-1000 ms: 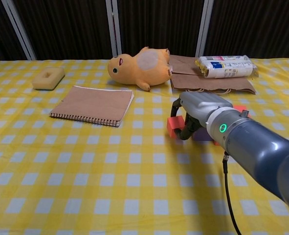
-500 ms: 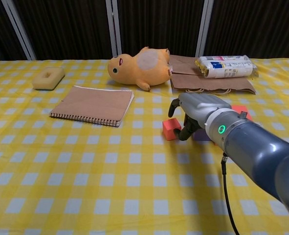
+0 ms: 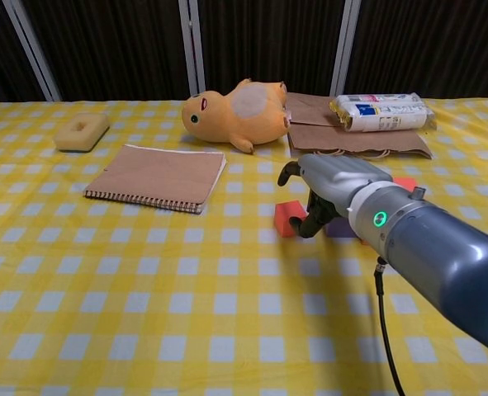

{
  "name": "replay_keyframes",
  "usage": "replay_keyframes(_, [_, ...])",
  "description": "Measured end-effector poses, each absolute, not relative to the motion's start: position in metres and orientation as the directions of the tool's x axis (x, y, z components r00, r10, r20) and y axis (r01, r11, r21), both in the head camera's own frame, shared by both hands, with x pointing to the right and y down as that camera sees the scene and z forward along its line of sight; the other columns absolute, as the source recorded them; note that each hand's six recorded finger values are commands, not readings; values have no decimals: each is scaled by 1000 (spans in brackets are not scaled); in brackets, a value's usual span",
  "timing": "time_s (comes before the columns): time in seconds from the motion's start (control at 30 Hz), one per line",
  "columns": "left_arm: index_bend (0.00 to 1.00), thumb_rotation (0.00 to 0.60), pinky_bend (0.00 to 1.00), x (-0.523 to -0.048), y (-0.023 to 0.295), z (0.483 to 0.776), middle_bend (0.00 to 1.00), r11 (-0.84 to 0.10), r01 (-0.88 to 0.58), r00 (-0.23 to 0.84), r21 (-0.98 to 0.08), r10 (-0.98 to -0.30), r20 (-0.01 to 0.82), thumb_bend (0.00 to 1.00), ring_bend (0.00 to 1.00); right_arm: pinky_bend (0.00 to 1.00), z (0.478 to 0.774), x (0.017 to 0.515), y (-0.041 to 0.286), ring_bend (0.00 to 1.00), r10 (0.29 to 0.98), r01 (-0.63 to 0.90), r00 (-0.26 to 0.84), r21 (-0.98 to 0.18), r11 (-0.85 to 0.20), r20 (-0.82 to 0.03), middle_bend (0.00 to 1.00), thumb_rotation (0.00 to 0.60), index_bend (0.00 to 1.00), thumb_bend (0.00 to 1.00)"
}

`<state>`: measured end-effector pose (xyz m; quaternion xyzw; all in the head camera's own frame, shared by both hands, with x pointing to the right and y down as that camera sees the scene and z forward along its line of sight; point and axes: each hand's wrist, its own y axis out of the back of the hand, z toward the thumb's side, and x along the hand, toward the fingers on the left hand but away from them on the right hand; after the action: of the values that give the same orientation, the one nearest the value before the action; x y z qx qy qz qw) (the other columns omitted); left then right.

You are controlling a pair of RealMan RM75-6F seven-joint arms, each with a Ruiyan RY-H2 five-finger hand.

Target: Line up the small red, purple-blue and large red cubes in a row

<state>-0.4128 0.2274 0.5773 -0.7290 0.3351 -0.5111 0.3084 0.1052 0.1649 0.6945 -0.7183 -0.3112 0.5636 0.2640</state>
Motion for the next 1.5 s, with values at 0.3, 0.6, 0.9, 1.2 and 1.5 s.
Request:
replay_keyframes(0.3, [0, 600, 0, -412, 228, 577, 0, -579, -168, 251, -798, -808, 533, 0, 0, 1000, 684, 88, 200, 1000, 682, 102, 249, -681, -725, -688, 1000, 600, 156, 526])
replay_keyframes(0.6, [0, 600, 0, -413, 228, 578, 0, -583, -168, 251, -795, -805, 537, 0, 0, 1000, 698, 83, 212, 1000, 648, 68, 224, -652, -755, -728, 1000, 600, 125, 526])
replay_keyframes(0.9, [0, 600, 0, -413, 227, 578, 0, -585, -172, 250, -792, -804, 540, 0, 0, 1000, 708, 84, 212, 1000, 639, 61, 201, -642, -765, -742, 1000, 600, 103, 526])
replay_keyframes(1.2, [0, 600, 0, -413, 227, 578, 0, -586, -173, 248, -791, -804, 541, 0, 0, 1000, 719, 97, 205, 1000, 646, 56, 142, -645, -762, -750, 1000, 600, 86, 526])
replay_keyframes(1.5, [0, 600, 0, -413, 228, 578, 0, -586, -173, 246, -792, -804, 541, 0, 0, 1000, 723, 106, 201, 1000, 656, 59, 102, -653, -755, -748, 1000, 600, 75, 526])
